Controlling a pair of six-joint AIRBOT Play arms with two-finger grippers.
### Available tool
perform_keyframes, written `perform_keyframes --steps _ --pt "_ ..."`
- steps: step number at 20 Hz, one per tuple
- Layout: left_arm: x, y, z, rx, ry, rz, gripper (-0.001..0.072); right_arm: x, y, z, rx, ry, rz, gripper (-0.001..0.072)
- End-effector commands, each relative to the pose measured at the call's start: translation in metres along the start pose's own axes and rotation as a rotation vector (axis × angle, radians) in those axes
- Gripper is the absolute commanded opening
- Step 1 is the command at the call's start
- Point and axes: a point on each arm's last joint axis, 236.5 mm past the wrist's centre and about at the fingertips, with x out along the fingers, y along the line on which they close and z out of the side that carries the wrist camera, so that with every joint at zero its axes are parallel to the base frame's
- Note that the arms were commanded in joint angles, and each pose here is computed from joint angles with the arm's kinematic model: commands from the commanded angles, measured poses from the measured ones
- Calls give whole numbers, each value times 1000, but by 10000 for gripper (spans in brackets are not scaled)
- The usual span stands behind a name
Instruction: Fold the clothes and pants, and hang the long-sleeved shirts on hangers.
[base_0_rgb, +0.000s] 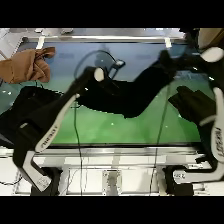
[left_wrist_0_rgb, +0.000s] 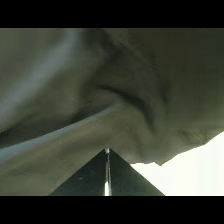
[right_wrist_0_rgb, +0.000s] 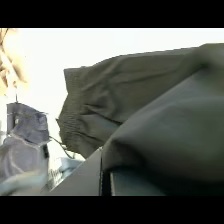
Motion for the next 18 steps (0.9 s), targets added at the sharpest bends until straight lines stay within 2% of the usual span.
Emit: perform_keyframes --steps 1,7,8,9,10,11,13,16,18 --pt "-75 33 4 -12 -47 48 17 87 53 -22 22 97 32 3" --pt "-163 102 -16 -132 -87 146 17 222 116 -113 -21 176 121 6" --pt "-172 114 -19 -155 -98 164 17 235 122 -124 -17 175 137 45" --pt "-180 124 -22 -174 -109 181 17 241 132 -131 -8 172 170 297" --pt "-189 134 -24 -193 -120 197 17 241 141 -136 -21 180 202 511" --pt "-195 143 -27 -212 -128 211 17 235 149 -142 -71 204 238 538" --pt "-208 159 -35 -245 -137 235 17 215 142 -140 -174 249 229 537" --pt "-220 176 -42 -282 -151 263 18 173 74 -108 -258 305 35 537" --pt "-224 181 -44 -292 -155 270 17 139 6 -89 -273 371 -157 534"
